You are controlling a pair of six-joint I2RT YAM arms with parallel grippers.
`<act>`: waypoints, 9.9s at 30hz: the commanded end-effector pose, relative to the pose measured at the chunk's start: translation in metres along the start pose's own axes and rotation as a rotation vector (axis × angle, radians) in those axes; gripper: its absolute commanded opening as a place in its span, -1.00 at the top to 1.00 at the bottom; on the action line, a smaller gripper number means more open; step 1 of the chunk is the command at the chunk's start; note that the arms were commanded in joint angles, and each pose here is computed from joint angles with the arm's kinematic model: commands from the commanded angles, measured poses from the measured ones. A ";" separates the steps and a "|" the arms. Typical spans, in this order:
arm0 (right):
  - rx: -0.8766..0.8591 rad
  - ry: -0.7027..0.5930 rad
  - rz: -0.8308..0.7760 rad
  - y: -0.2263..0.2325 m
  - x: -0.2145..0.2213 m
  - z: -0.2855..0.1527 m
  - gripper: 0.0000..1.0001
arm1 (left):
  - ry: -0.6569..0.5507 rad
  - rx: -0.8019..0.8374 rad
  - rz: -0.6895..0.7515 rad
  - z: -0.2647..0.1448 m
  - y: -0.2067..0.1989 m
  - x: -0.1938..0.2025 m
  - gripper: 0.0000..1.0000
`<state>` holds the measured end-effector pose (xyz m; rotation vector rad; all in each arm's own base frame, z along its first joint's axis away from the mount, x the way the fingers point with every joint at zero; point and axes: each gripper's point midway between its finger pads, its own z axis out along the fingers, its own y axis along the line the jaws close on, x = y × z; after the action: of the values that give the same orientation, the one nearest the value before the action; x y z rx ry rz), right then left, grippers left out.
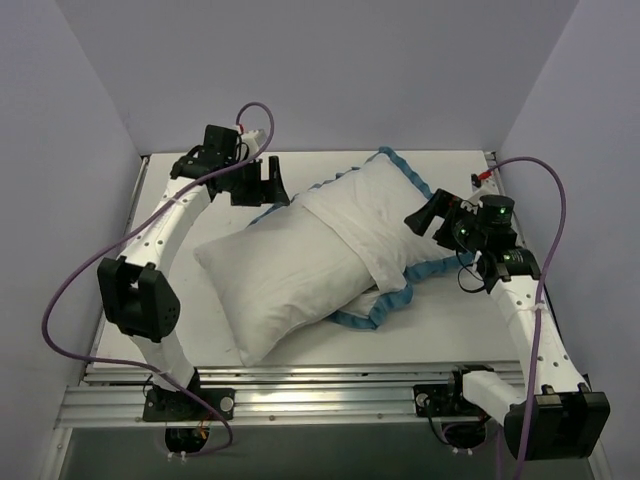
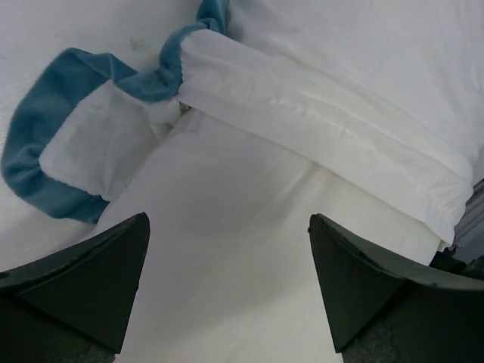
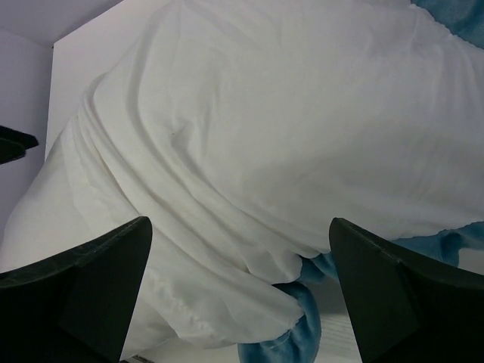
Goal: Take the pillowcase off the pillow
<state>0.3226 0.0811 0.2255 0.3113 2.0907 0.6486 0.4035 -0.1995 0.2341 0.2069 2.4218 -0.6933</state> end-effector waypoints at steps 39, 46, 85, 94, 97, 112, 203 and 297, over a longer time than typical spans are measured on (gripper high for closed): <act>-0.208 0.027 -0.532 0.183 0.006 0.088 -0.72 | -0.273 0.062 0.540 -0.074 -0.116 -0.028 0.95; -0.188 0.083 -0.567 0.175 0.037 0.102 -0.15 | -0.270 0.041 0.527 -0.070 -0.112 -0.026 0.95; 0.485 -0.295 0.039 -0.077 -0.178 0.037 1.00 | -0.438 -0.249 0.263 -0.205 -0.050 0.007 0.95; 0.303 -0.276 0.039 -0.047 -0.182 0.055 1.00 | -0.394 -0.296 0.170 -0.194 -0.017 0.035 0.95; 0.169 -0.205 -0.027 -0.004 -0.152 0.075 1.00 | -0.388 -0.222 0.163 -0.158 -0.025 0.028 0.95; -0.094 0.217 -0.210 0.102 0.080 0.052 0.04 | -0.387 -0.233 -0.071 -0.035 0.004 -0.041 0.86; -0.098 -0.037 -0.011 0.018 0.070 0.061 0.91 | -0.347 -0.215 0.580 -0.022 -0.096 0.084 0.95; 0.271 -0.311 -0.334 0.078 -0.138 -0.081 -1.00 | -0.772 -0.557 -0.021 -0.332 0.024 0.030 -0.88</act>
<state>0.3611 0.1062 0.3690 0.0732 1.9518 0.3023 0.2448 -0.0279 0.4198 -0.2498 1.7924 -0.1184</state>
